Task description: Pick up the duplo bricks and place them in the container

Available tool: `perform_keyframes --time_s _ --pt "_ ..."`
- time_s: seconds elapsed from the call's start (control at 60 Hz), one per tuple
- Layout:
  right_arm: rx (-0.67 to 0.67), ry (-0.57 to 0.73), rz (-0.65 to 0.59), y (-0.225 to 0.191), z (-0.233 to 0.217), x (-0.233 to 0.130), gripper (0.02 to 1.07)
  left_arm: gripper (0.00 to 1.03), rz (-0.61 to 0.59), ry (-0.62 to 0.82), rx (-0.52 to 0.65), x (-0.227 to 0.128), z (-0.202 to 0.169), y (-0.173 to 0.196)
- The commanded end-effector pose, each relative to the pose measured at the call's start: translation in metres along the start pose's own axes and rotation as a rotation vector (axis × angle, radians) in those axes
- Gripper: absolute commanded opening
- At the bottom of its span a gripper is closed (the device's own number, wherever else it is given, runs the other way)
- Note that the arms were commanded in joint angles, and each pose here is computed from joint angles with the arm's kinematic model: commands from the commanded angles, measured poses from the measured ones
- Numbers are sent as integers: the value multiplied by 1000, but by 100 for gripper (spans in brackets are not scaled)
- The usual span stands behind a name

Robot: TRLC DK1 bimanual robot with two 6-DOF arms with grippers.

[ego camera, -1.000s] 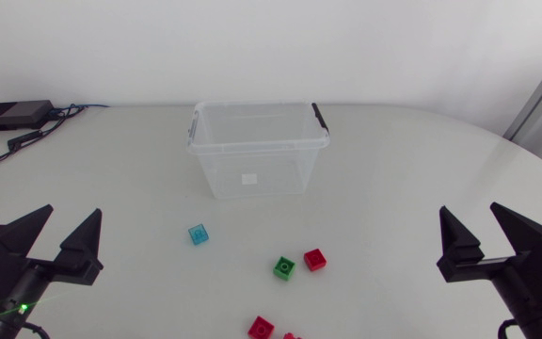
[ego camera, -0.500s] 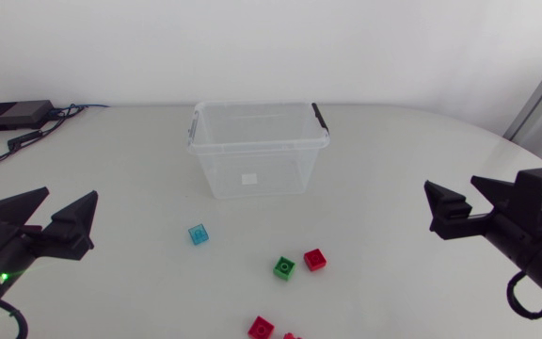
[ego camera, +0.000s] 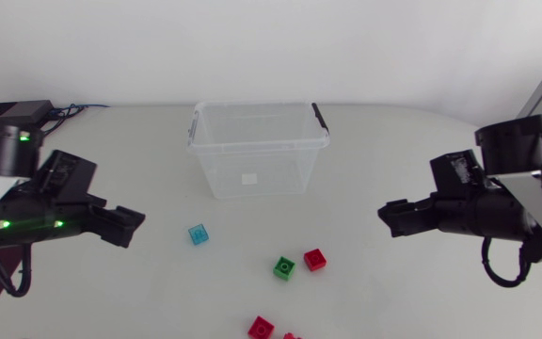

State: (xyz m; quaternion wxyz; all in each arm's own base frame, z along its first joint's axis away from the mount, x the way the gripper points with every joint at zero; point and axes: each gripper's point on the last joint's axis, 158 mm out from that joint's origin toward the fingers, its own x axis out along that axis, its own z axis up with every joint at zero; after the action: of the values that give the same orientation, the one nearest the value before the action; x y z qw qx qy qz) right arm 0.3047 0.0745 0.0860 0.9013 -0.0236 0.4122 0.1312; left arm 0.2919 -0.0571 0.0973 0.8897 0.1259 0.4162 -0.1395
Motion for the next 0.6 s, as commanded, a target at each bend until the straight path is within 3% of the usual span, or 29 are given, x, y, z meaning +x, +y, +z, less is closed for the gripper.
perform_keyframes --time_s 0.0,0.067,0.233,0.583 --pt "-4 62 73 19 -5 8 102 97 -56 121 140 19 -7 -9" --pt "-15 103 210 50 -12 12 102 97 -102 195 161 38 -17 -16" --pt "-69 315 259 83 -40 35 102 96 -184 257 225 66 -20 -25" --pt "-190 430 108 96 -63 72 102 96 -277 225 383 93 -15 -58"
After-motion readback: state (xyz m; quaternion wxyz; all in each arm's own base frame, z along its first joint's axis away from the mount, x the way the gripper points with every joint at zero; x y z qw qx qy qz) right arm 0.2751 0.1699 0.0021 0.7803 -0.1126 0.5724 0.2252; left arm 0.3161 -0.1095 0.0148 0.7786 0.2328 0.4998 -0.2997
